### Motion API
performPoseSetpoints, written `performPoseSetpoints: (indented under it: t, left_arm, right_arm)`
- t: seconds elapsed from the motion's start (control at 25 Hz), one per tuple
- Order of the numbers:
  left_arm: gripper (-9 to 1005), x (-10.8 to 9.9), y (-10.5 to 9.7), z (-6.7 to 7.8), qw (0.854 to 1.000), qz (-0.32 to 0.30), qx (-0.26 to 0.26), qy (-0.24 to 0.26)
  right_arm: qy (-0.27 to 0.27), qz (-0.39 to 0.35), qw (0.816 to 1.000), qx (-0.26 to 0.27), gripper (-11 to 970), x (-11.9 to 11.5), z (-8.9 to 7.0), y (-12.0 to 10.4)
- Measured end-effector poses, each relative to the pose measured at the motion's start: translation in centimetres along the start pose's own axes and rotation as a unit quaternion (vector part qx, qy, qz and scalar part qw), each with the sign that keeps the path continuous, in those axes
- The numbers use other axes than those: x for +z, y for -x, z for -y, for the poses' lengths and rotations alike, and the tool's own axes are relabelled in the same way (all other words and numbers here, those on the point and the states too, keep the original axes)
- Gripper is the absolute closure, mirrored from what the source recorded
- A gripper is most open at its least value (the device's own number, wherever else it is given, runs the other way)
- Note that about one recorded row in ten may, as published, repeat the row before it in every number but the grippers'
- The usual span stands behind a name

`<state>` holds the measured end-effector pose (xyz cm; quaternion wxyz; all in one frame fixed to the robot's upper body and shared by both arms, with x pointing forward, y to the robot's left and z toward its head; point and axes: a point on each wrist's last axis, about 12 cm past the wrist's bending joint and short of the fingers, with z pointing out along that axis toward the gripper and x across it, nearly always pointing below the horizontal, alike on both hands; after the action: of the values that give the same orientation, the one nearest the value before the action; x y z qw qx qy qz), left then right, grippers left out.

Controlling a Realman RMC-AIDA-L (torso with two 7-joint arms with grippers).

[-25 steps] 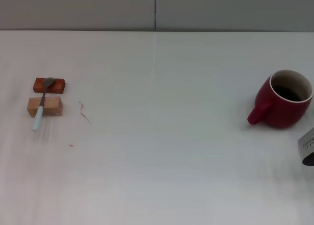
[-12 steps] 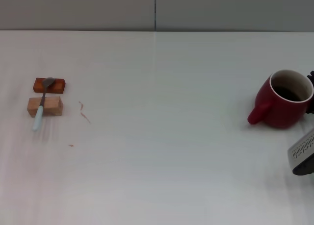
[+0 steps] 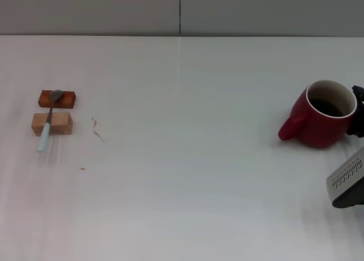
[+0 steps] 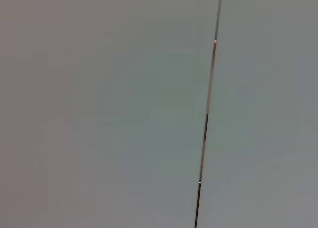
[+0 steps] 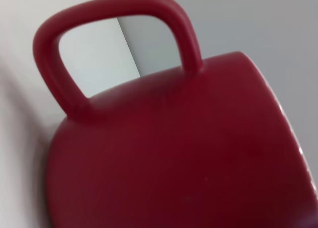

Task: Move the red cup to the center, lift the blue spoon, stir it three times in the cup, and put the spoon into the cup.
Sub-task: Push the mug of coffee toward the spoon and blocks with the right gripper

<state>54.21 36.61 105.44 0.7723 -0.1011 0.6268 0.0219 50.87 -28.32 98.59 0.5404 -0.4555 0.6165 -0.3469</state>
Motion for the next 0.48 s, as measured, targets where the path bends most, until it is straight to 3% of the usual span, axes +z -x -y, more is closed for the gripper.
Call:
performPoseSetpoints:
  t: [0.48]
  left_arm:
    - [172,-0.2,0.0,0.0,1.0,0.001,-0.001,0.0]
  right_arm:
    - [0.004,0.02,1.0,0.015,877,1.0,0.0,1.8]
